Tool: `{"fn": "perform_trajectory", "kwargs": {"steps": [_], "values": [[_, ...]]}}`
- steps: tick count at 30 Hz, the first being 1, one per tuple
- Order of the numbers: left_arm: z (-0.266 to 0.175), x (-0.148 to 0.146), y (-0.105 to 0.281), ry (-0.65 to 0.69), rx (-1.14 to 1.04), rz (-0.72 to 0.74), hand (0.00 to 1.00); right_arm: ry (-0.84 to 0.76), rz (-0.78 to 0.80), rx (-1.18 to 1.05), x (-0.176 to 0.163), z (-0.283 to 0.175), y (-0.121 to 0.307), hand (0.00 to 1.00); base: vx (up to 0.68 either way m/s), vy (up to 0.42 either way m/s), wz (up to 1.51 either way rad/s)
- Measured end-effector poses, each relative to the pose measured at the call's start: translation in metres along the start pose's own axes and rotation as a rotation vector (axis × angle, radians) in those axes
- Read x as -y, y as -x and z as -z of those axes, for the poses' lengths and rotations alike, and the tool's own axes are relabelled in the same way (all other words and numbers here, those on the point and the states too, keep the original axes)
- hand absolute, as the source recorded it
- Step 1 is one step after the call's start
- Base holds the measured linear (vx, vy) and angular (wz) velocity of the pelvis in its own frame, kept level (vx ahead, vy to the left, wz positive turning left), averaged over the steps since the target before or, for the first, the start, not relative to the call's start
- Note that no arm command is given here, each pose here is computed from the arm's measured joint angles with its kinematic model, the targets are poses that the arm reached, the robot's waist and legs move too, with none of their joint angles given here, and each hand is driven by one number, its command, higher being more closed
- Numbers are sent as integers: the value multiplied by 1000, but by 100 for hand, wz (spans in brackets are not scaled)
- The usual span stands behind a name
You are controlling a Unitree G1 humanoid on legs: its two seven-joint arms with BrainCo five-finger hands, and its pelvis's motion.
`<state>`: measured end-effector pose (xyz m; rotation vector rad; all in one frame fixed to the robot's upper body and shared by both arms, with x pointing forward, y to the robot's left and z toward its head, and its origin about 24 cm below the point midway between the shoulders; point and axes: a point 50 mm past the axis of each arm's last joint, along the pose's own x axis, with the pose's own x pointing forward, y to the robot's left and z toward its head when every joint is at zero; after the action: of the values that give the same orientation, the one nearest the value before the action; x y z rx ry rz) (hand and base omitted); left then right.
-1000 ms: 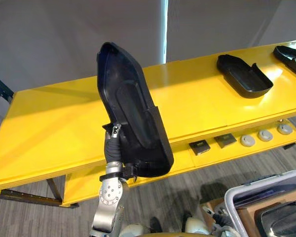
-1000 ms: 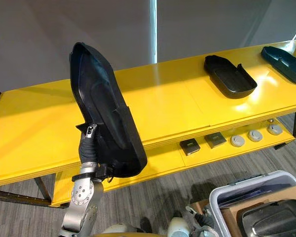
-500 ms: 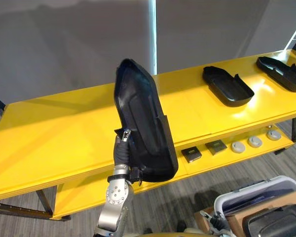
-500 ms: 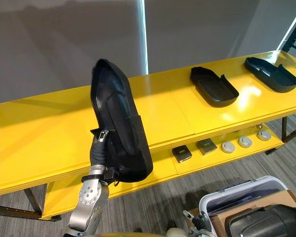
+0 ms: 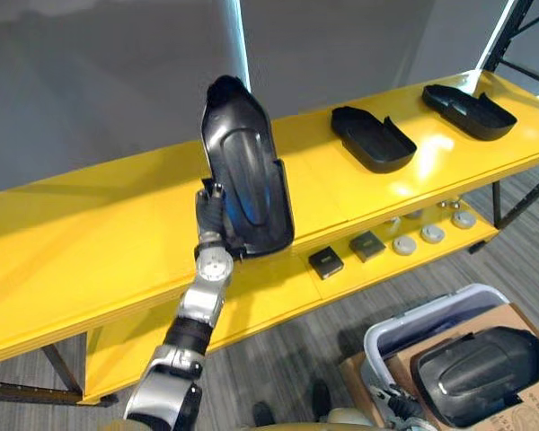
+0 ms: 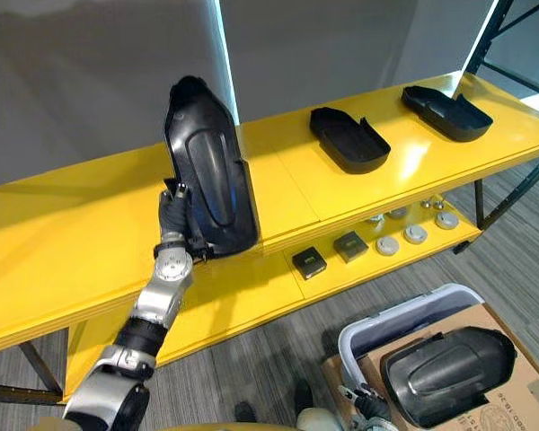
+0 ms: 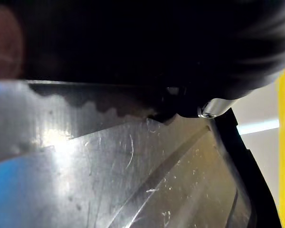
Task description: Walk over and take plastic housings, then place them on the shelf
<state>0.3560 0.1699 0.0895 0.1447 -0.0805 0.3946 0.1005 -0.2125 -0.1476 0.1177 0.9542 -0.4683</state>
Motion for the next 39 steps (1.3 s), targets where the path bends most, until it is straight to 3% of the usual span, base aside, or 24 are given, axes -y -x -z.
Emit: {"fn": "perform_trajectory", "kwargs": {"steps": [4, 5, 14, 22, 31, 39], "values": [[-13, 2, -17, 55, -31, -27, 100, 5, -7, 18, -2, -5, -1, 0, 45, 21, -2], [-22, 5, -22, 78, -20, -30, 0, 4, -10, 32, -3, -8, -1, 0, 34, 23, -3], [-54, 18, -30, 151, 34, -47, 0, 16, -52, 102, -15, -24, -1, 0, 15, 16, -8], [-58, 12, -33, 186, 29, -128, 0, 15, -50, 114, -14, -26, -1, 0, 0, 0, 0], [-76, -3, -34, 163, 111, -266, 0, 16, -44, 119, -12, -25, -2, 0, 20, 5, 0], [-92, -8, -33, 103, 208, -273, 0, 22, -39, 112, -10, -23, -3, 0, 19, 6, 1]]}}
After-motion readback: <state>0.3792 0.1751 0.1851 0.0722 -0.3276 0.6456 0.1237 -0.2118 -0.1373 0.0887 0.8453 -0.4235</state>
